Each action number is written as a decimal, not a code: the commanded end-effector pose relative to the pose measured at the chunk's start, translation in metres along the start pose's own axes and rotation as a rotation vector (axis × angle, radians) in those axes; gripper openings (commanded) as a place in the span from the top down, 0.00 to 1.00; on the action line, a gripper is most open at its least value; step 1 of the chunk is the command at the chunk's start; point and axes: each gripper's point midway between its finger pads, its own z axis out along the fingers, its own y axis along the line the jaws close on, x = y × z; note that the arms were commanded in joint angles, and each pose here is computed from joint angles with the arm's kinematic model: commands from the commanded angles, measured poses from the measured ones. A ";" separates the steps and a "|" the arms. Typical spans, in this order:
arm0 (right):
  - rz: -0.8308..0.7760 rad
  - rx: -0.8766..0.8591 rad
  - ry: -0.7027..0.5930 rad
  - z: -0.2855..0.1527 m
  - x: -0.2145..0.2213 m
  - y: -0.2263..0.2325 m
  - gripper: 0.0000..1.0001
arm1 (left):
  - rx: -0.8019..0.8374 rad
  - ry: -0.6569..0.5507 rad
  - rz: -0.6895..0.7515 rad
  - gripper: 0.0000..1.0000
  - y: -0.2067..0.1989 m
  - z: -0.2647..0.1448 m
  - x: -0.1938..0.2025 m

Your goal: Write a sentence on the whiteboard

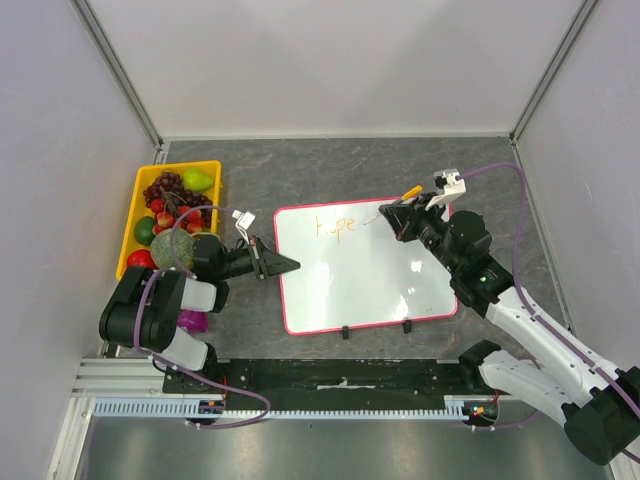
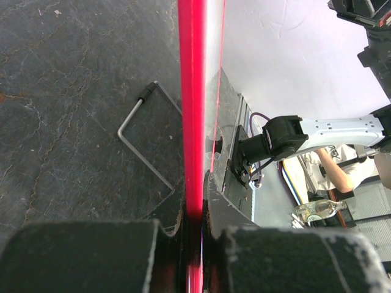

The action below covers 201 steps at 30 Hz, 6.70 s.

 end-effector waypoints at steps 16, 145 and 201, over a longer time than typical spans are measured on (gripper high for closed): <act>-0.065 0.050 -0.048 0.007 -0.024 -0.005 1.00 | -0.076 -0.027 0.109 0.98 0.021 0.001 -0.002; -0.145 0.200 0.098 0.017 0.045 -0.059 1.00 | -0.079 -0.022 0.115 0.98 0.021 0.001 -0.002; -0.135 0.272 0.023 0.023 0.013 -0.063 1.00 | -0.080 -0.023 0.118 0.98 0.021 0.001 -0.003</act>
